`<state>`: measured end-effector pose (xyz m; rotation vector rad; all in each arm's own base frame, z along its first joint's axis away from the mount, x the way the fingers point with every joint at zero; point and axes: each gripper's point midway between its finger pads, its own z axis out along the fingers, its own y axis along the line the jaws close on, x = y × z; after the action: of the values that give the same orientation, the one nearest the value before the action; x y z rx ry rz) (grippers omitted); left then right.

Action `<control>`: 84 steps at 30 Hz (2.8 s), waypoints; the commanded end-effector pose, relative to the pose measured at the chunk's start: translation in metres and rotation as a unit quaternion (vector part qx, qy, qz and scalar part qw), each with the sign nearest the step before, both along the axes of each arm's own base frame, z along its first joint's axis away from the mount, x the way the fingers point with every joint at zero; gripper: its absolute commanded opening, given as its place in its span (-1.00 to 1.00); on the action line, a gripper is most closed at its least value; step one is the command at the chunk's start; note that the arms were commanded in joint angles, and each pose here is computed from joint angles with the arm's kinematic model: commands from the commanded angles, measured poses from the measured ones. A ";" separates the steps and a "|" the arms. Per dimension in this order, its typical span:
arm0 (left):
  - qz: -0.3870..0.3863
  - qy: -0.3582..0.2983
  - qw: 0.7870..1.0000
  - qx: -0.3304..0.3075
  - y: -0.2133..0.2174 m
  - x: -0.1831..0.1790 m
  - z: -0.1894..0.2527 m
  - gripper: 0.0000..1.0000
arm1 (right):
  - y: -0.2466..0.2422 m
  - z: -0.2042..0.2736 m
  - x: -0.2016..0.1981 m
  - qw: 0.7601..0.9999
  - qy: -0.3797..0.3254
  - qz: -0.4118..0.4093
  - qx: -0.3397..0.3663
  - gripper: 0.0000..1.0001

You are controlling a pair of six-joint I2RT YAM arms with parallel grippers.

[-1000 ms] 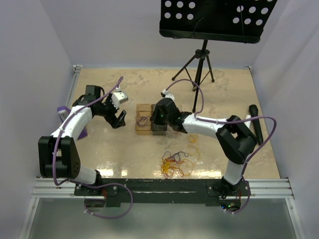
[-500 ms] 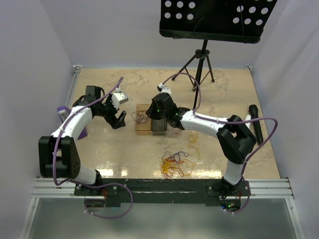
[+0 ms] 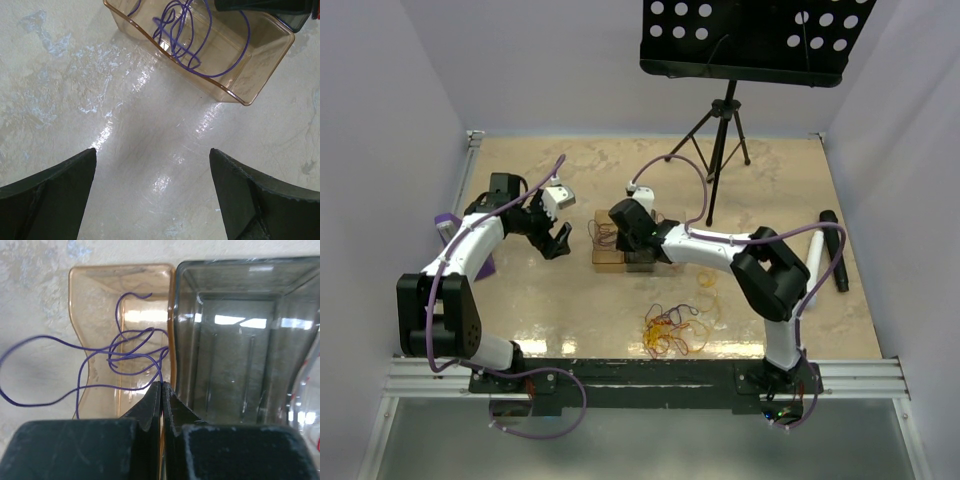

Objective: Untangle the cables
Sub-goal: Place the cable in the bin, then move the bin to the center of the board.

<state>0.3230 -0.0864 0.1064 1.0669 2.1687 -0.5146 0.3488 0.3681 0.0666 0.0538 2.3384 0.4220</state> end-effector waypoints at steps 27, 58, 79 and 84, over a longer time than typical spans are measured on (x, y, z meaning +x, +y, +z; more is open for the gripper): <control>-0.015 -0.025 1.000 -0.007 0.001 0.003 0.004 1.00 | 0.030 -0.005 0.005 0.994 -0.019 0.025 -0.102 -0.81; 0.030 -0.005 0.998 -0.060 0.026 0.011 0.016 1.00 | 0.059 0.051 -0.030 0.996 -0.022 0.084 0.006 -0.70; -0.037 0.004 0.998 -0.051 -0.037 -0.016 0.015 1.00 | -0.200 0.089 0.014 0.972 -0.066 -0.225 0.023 0.20; -0.035 -0.002 0.998 -0.049 -0.036 -0.014 0.019 1.00 | -0.212 0.047 0.016 0.971 -0.030 -0.235 0.007 0.19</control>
<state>0.3037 -0.1193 0.1117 1.0979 2.1295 -0.6599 0.3604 0.1511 0.1312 0.5566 2.1599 0.1677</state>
